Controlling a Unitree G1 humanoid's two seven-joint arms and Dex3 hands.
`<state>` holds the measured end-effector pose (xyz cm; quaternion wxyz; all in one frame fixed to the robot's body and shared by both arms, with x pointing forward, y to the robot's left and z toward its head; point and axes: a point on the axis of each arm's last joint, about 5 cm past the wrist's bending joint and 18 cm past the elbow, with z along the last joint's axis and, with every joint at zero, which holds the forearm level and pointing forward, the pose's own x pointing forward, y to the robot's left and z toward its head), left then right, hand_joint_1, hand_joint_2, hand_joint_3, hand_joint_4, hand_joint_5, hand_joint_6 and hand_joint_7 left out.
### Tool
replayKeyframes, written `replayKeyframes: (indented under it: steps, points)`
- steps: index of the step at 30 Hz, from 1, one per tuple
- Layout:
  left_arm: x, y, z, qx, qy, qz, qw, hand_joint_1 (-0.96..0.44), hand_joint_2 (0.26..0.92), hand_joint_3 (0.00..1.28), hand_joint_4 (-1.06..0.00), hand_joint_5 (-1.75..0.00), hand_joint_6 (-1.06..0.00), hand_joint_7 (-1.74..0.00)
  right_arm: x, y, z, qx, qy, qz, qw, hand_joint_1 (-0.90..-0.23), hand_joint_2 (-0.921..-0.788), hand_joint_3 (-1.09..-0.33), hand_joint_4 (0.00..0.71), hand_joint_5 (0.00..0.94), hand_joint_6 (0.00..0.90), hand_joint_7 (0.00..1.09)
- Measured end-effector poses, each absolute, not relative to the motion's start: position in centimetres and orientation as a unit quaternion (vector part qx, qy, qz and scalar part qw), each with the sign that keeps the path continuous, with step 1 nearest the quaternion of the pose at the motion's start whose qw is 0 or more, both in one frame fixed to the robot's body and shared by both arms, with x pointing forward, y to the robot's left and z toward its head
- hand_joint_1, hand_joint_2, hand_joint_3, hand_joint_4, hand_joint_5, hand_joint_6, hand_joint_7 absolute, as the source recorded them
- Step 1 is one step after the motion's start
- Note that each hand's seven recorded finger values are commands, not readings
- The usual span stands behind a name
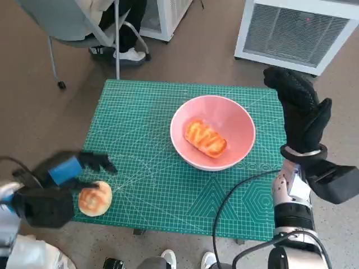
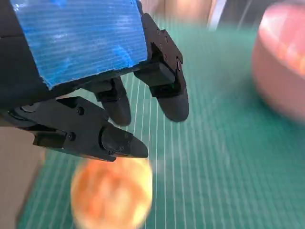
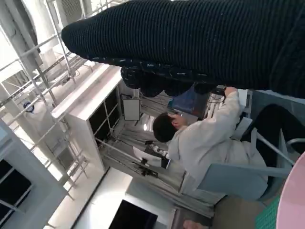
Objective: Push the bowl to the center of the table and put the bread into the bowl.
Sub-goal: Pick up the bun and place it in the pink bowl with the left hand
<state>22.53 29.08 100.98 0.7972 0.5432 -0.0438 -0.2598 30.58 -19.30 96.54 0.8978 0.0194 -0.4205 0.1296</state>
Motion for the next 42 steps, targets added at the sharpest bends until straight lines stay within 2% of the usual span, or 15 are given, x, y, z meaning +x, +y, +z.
replayKeyframes:
  steps: [10, 18, 20, 22, 23, 24, 25, 26, 28, 31, 34, 38, 42]
  points:
    - [24.3, 28.4, 103.7, 0.555, -0.116, -0.225, 0.793, 0.0, 0.919, 0.03, -0.65, -1.32, -0.77, -0.9, 30.6, -19.1, 96.5, 0.018, -0.421, 0.131, 0.897, -0.613, -0.921, -0.744, 0.37, 0.0, 0.353, 0.06]
    - [24.9, 27.9, 104.7, 0.554, -0.126, -0.233, 0.79, 0.0, 0.916, 0.04, -0.65, -1.31, -0.78, -0.9, 30.5, -19.2, 96.6, 0.017, -0.426, 0.13, 0.895, -0.616, -0.921, -0.743, 0.37, 0.0, 0.344, 0.05]
    - [24.8, 27.9, 104.6, 0.552, -0.121, -0.237, 0.79, 0.0, 0.918, 0.04, -0.65, -1.27, -0.74, -0.99, 30.5, -19.2, 96.6, 0.016, -0.428, 0.13, 0.894, -0.617, -0.921, -0.744, 0.369, 0.0, 0.342, 0.05]
    - [24.6, 28.1, 104.6, 0.548, -0.107, -0.242, 0.794, 0.0, 0.92, 0.15, -0.58, -1.3, -0.56, -1.21, 30.4, -19.2, 96.6, 0.015, -0.43, 0.129, 0.894, -0.618, -0.921, -0.744, 0.369, 0.0, 0.339, 0.05]
    - [24.3, 28.1, 104.7, 0.545, -0.096, -0.245, 0.796, 0.03, 0.889, 0.15, -0.49, -1.12, -0.46, -1.1, 30.4, -19.2, 96.6, 0.015, -0.43, 0.128, 0.893, -0.619, -0.921, -0.744, 0.369, 0.0, 0.339, 0.05]
    - [24.0, 28.2, 104.8, 0.544, -0.079, -0.251, 0.797, 0.06, 0.85, 0.13, -0.42, -0.76, -0.37, -0.82, 30.3, -19.2, 96.6, 0.015, -0.431, 0.128, 0.893, -0.619, -0.921, -0.745, 0.368, 0.0, 0.339, 0.05]
    - [23.7, 28.2, 104.9, 0.544, -0.063, -0.258, 0.796, 0.06, 0.81, 0.1, -0.3, -0.49, -0.29, -0.55, 30.3, -19.3, 96.5, 0.014, -0.431, 0.127, 0.893, -0.619, -0.921, -0.745, 0.368, 0.0, 0.338, 0.05]
    - [23.4, 28.3, 104.9, 0.545, -0.041, -0.264, 0.795, 0.05, 0.78, 0.07, -0.21, -0.31, -0.25, -0.36, 30.2, -19.3, 96.5, 0.013, -0.432, 0.126, 0.893, -0.619, -0.921, -0.746, 0.368, 0.0, 0.338, 0.05]
    - [22.9, 28.4, 105.1, 0.547, -0.002, -0.27, 0.793, 0.03, 0.749, 0.05, -0.12, -0.16, -0.2, -0.19, 30.2, -19.4, 96.5, 0.013, -0.433, 0.124, 0.893, -0.619, -0.921, -0.746, 0.368, 0.0, 0.338, 0.04]
    - [21.9, 28.4, 105.5, 0.549, 0.055, -0.275, 0.787, -0.03, 0.722, 0.02, -0.06, -0.05, -0.18, -0.07, 30.2, -19.5, 96.6, 0.012, -0.436, 0.123, 0.892, -0.619, -0.921, -0.747, 0.367, 0.0, 0.337, 0.04]
    - [20.7, 28.2, 106.1, 0.557, 0.085, -0.278, 0.778, -0.09, 0.709, 0.01, -0.05, -0.02, -0.18, -0.03, 30.2, -19.5, 96.6, 0.012, -0.437, 0.12, 0.892, -0.619, -0.921, -0.748, 0.367, 0.0, 0.336, 0.04]
    - [18.9, 27.9, 106.8, 0.577, 0.09, -0.277, 0.763, -0.14, 0.704, 0.01, -0.03, 0.0, -0.19, -0.02, 30.1, -19.6, 96.5, 0.012, -0.435, 0.111, 0.893, -0.616, -0.921, -0.749, 0.367, 0.0, 0.331, 0.04]
    - [17.8, 27.9, 106.9, 0.584, 0.089, -0.274, 0.759, -0.17, 0.705, 0.01, -0.03, 0.0, -0.18, -0.01, 30.0, -19.7, 96.4, 0.009, -0.433, 0.107, 0.895, -0.616, -0.921, -0.75, 0.368, 0.001, 0.329, 0.04]
